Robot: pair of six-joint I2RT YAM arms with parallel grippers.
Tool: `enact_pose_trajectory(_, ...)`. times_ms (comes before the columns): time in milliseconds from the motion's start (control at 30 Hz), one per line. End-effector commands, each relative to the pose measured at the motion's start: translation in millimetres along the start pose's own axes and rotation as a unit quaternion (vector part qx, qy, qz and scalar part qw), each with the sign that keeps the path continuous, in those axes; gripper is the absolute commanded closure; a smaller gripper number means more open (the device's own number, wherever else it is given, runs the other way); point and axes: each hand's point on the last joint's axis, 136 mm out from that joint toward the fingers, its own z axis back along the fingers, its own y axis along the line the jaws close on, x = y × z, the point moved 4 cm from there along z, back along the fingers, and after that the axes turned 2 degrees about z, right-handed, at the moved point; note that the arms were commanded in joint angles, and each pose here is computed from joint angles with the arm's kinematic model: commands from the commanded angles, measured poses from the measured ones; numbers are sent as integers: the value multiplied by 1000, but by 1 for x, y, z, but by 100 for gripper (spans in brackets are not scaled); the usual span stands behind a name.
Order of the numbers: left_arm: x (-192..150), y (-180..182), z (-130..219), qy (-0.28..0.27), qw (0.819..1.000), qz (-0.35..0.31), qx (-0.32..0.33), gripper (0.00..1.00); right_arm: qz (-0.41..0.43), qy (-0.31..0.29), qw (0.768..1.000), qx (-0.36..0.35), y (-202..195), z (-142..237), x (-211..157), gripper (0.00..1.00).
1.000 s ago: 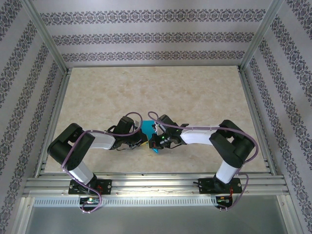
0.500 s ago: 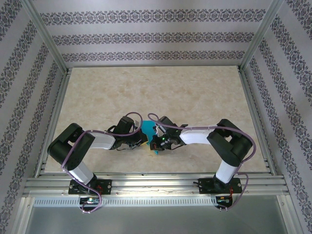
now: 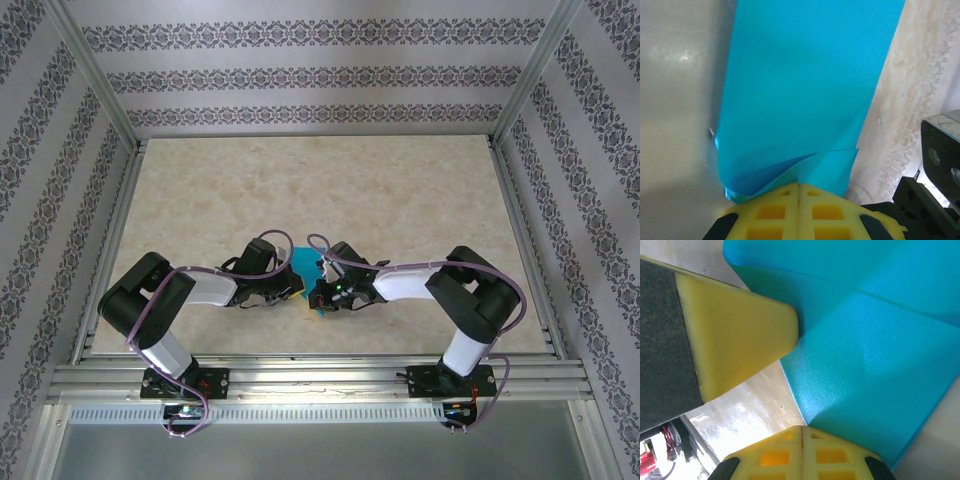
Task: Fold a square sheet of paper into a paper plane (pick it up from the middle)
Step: Third fold the triangle at the center of the table.
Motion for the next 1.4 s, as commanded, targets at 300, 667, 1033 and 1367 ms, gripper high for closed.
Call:
enact_pose_trajectory(300, -12, 45, -4, 13, 994, 28, 105, 100, -13, 28, 999, -9, -24, 10, -34, 98)
enact_pose_trajectory(667, -12, 44, -4, 13, 994, 27, 103, 100, -18, 36, 999, 3, -37, 16, -53, 98)
enact_pose_trajectory(1033, -11, 39, -4, 13, 995, 23, 91, 100, 17, -36, 997, 66, 15, 51, -17, 97)
enact_pose_trajectory(1367, -12, 39, -3, 12, 996, 24, 86, 100, -27, -13, 998, 58, 13, 22, 6, 96)
